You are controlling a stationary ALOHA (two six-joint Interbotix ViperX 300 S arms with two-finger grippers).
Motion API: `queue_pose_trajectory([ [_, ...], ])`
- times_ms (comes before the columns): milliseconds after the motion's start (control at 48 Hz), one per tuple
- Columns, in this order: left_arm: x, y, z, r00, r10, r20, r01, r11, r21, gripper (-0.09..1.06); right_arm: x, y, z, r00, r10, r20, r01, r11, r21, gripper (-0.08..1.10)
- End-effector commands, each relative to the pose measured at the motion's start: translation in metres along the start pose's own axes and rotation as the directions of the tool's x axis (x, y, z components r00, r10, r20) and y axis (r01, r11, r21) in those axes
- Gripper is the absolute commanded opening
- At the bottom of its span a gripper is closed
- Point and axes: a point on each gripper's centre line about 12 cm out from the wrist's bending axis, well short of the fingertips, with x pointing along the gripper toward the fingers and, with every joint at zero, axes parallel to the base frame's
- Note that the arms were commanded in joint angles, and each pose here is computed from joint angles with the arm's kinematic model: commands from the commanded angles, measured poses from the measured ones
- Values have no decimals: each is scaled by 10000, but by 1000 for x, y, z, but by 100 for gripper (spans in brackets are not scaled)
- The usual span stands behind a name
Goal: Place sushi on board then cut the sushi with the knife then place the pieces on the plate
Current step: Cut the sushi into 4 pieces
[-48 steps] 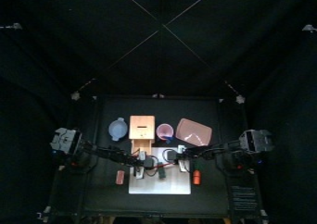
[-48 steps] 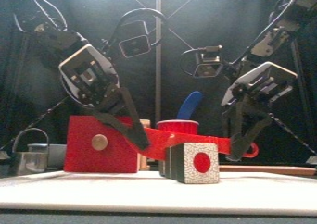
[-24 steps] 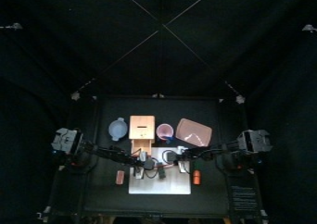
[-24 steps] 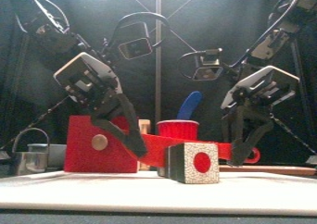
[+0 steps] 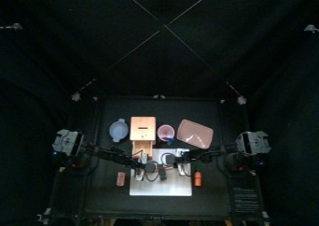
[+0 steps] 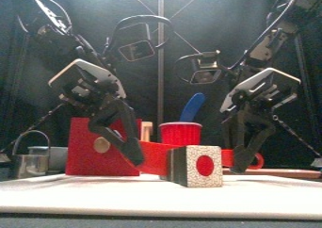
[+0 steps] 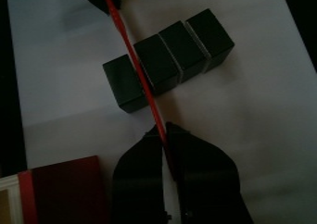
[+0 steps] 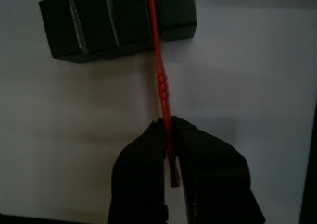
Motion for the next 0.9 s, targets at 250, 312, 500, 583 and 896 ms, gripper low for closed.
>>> queue_pose_trajectory([
  [250,-26,-6,39,9911,-54,1329,8,9994,349,30,-55,2,32,9846,-52,1747,83,9998,-172,33],
  [312,-27,-6,41,9898,-63,1421,12,9994,359,30,-57,6,31,9838,36,1790,3,9998,-215,33],
  [500,-26,-17,46,9868,-282,1593,195,9983,558,30,-54,23,25,9855,446,1639,-402,9987,-297,33],
  [583,-23,-18,46,9874,-309,1550,226,9982,551,30,-51,23,21,9867,474,1555,-448,9988,-200,33],
  [896,-11,-21,48,9888,-365,1448,286,9980,566,30,-45,19,12,9872,309,1567,-291,9995,-138,33],
])
